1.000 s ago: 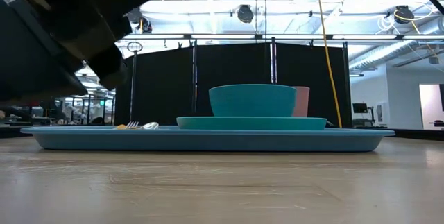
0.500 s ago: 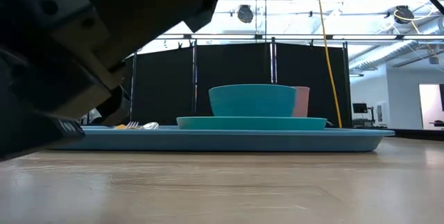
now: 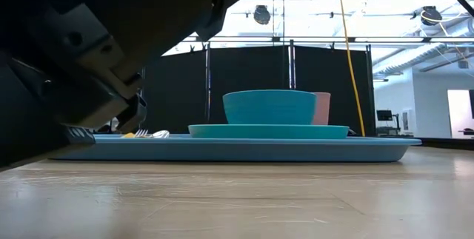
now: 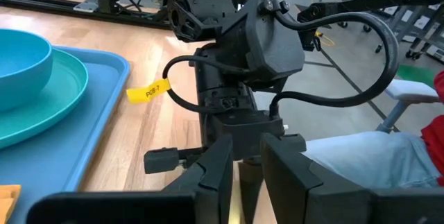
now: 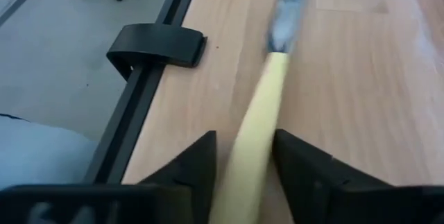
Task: Set up tray
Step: Put the orange knife on the yellow napkin
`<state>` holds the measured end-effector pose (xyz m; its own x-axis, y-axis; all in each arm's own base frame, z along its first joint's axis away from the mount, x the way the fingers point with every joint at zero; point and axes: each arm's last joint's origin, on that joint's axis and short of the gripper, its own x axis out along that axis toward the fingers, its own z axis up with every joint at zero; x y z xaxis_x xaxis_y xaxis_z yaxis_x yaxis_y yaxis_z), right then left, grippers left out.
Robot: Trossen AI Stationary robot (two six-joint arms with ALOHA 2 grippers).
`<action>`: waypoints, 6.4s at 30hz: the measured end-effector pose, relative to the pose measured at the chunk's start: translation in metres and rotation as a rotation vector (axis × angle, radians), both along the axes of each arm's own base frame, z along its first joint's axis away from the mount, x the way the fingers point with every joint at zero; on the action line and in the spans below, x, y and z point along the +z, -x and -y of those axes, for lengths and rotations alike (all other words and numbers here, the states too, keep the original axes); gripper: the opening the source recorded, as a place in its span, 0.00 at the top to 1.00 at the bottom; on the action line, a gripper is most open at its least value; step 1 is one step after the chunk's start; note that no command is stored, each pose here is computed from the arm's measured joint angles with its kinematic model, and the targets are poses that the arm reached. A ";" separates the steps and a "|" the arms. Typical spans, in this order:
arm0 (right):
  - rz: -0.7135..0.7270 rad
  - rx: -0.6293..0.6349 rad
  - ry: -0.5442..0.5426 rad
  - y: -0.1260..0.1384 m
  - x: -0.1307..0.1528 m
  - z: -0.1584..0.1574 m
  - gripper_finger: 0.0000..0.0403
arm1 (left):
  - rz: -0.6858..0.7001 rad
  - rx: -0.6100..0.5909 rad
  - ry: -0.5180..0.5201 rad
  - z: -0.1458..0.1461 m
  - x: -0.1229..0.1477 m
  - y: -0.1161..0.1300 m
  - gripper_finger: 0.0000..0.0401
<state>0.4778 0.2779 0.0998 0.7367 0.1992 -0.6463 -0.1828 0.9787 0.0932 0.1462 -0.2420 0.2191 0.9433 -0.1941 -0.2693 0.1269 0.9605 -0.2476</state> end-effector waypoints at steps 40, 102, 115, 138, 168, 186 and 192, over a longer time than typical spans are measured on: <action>0.140 -0.167 0.146 0.002 0.030 0.002 0.85 | 0.027 0.070 0.008 -0.002 0.001 0.000 0.80; 0.446 -0.581 0.745 0.046 0.174 0.000 0.85 | 0.174 0.241 -0.060 -0.019 0.019 -0.032 0.80; 0.438 -0.640 0.808 0.047 0.161 0.003 0.85 | 0.170 0.392 0.007 -0.030 0.017 -0.040 0.80; 0.453 -0.629 0.807 0.040 0.164 0.009 0.85 | 0.168 0.430 -0.091 -0.028 0.013 -0.032 0.80; 0.471 -0.603 0.810 0.038 0.169 0.010 0.85 | 0.234 0.385 -0.060 -0.034 0.028 -0.049 0.50; 0.515 -0.536 0.722 0.041 0.160 0.002 0.85 | 0.298 0.372 -0.076 -0.027 0.040 -0.039 0.57; 0.550 -0.514 0.683 0.044 0.148 -0.002 0.85 | 0.298 0.454 -0.052 -0.027 0.041 -0.036 0.57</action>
<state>0.4333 0.2802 0.2475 0.8588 -0.5100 -0.0488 0.4258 0.7635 -0.4855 0.1820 -0.2146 0.2605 0.9662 0.2565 0.0242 -0.2455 0.9452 -0.2154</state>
